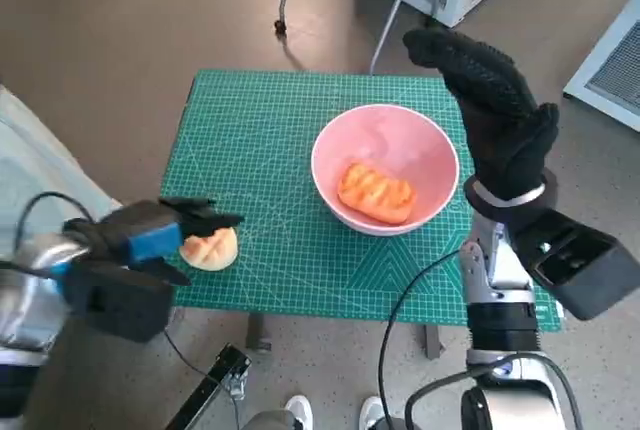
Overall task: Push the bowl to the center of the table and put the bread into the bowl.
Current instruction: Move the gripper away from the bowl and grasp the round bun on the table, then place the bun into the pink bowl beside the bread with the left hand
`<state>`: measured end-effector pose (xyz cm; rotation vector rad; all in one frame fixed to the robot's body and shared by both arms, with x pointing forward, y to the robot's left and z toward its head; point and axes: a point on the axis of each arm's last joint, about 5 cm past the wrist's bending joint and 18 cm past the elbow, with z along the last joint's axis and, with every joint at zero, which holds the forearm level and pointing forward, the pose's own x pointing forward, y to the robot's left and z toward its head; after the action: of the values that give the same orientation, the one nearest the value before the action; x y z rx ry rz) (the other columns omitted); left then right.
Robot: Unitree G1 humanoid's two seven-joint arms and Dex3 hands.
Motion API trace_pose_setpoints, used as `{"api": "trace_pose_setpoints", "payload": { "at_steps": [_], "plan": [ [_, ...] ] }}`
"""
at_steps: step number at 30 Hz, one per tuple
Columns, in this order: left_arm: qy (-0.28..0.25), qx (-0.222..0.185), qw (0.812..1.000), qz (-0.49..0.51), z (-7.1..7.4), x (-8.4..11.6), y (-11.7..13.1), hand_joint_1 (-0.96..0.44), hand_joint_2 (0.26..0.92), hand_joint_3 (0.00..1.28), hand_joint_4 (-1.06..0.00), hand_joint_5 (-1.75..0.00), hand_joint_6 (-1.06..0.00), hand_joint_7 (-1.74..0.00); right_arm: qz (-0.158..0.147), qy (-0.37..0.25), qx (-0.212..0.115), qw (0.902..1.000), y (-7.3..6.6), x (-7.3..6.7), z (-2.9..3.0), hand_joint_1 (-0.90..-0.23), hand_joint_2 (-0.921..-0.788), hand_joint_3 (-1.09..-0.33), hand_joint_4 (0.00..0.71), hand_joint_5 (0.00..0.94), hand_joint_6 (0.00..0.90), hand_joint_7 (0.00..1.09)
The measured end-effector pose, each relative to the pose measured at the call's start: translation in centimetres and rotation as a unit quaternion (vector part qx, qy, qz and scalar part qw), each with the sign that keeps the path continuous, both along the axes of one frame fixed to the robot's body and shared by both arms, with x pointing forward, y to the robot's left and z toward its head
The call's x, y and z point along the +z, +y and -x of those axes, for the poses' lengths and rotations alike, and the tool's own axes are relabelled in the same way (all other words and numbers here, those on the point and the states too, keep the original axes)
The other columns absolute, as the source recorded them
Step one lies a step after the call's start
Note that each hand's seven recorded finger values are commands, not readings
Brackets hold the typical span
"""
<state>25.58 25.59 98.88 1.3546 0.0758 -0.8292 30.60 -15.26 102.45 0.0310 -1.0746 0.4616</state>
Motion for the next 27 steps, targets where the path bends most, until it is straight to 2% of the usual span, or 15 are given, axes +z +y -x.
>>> {"api": "trace_pose_setpoints", "payload": {
  "at_steps": [6,11,12,13,16,19,22,27],
  "plan": [
    [-0.013,0.002,1.0,-0.014,-0.8,-1.8,-0.4,-0.03,0.863,0.01,-0.34,-0.04,-0.4,-0.05,0.002,-0.001,-0.002,1.0,-0.2,0.1,0.01,-0.664,-0.921,-0.759,0.314,0.007,-0.001,0.89],
    [-0.023,-0.004,0.999,-0.043,-1.3,-3.3,-0.5,-0.03,0.909,0.08,-0.54,-0.12,-0.56,-0.14,0.004,-0.002,-0.003,1.0,-0.3,0.2,0.03,-0.657,-0.921,-0.76,0.314,0.007,-0.001,0.89],
    [-0.027,-0.005,0.998,-0.049,-1.4,-3.5,-0.4,-0.03,0.914,0.12,-0.58,-0.2,-0.57,-0.25,0.004,-0.002,-0.004,1.0,-0.3,0.2,0.04,-0.657,-0.921,-0.759,0.314,0.007,-0.001,0.89],
    [-0.031,-0.007,0.998,-0.054,-1.6,-3.6,-0.4,-0.02,0.916,0.15,-0.54,-0.6,-0.55,-0.64,0.004,-0.003,-0.004,1.0,-0.4,0.2,0.04,-0.656,-0.921,-0.759,0.314,0.007,-0.001,0.89],
    [-0.05,-0.017,0.997,-0.064,-2.0,-3.5,-0.4,-0.01,0.919,0.18,-0.49,-1.09,-0.56,-1.08,0.004,-0.003,-0.005,1.0,-0.4,0.3,0.05,-0.656,-0.921,-0.758,0.314,0.007,-0.001,0.89],
    [-0.063,-0.023,0.995,-0.073,-2.5,-3.1,-0.3,0.0,0.92,0.16,-0.49,-1.25,-0.62,-1.16,0.005,-0.004,-0.005,1.0,-0.4,0.3,0.06,-0.66,-0.921,-0.757,0.314,0.007,-0.001,0.89],
    [-0.073,-0.025,0.994,-0.078,-2.7,-2.4,-0.1,0.0,0.92,0.15,-0.5,-1.3,-0.64,-1.18,0.005,-0.004,-0.006,1.0,-0.4,0.3,0.06,-0.664,-0.921,-0.757,0.315,0.007,-0.001,0.89],
    [-0.109,-0.011,0.993,-0.045,-3.0,-0.1,0.5,0.0,0.921,0.15,-0.49,-1.41,-0.66,-1.1,0.005,-0.005,-0.007,1.0,-0.5,0.3,0.07,-0.665,-0.921,-0.756,0.314,0.007,-0.001,0.89]
  ]
}}
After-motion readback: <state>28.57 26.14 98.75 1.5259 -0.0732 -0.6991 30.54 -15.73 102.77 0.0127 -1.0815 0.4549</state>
